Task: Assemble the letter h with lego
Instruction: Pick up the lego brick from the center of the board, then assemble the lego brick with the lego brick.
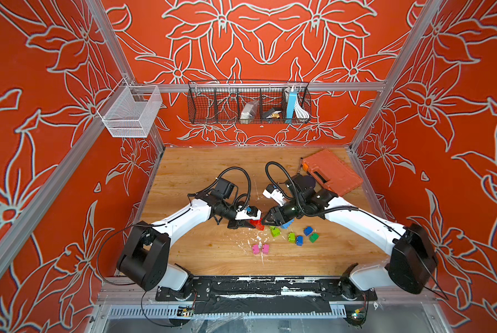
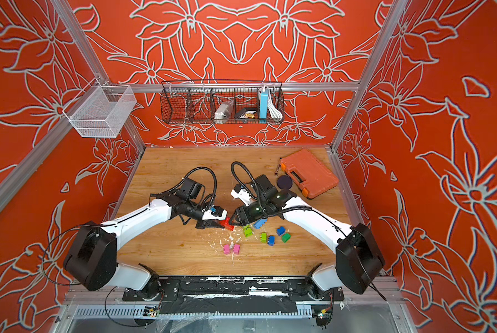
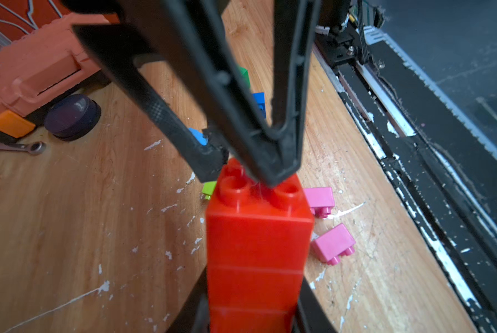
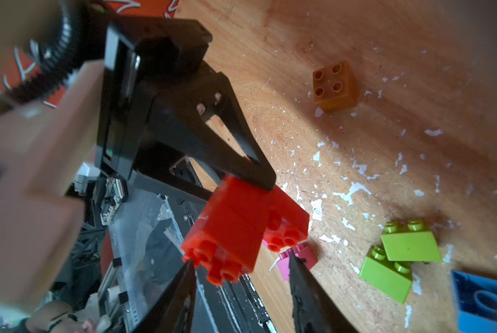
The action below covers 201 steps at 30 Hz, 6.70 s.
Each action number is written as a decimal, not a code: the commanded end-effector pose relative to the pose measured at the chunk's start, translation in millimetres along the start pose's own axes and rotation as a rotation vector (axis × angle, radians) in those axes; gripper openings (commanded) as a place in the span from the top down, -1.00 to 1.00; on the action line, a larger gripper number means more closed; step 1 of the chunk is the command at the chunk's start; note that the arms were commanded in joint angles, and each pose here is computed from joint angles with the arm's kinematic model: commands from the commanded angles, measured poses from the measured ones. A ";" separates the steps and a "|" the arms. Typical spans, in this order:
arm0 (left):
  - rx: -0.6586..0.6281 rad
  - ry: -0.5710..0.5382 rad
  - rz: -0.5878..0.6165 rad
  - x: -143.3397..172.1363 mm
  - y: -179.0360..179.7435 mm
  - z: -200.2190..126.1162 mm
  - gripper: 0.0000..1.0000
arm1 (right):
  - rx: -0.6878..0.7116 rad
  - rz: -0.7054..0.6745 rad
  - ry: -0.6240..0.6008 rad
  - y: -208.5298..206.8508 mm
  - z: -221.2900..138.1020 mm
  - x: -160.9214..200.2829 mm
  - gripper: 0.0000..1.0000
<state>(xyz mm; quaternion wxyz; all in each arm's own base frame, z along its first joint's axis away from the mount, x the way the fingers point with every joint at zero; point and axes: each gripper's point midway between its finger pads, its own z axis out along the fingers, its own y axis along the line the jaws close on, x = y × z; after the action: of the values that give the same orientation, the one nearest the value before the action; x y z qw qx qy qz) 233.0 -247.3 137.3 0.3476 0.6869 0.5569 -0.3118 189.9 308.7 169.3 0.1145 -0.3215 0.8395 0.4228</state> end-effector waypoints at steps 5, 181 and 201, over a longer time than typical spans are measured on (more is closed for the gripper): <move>0.052 -0.124 -0.154 -11.7 -3.8 -6.3 0.64 | 0.043 -0.526 -0.249 17.9 -14.4 -19.6 -0.26; -1.155 0.187 -1.327 215.4 86.3 -205.5 -0.99 | 0.361 -0.459 0.198 -49.5 114.0 -78.6 0.67; -1.150 0.192 -1.333 216.6 86.3 -204.8 -0.99 | 0.455 -0.337 0.252 -62.0 115.1 -64.9 0.69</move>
<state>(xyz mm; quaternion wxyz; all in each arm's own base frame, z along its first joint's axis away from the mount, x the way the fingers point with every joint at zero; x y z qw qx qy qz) 367.4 28.4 86.8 0.3412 -0.0372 0.9375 -0.0571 278.4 406.7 105.4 0.1791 -0.4913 0.8353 0.1700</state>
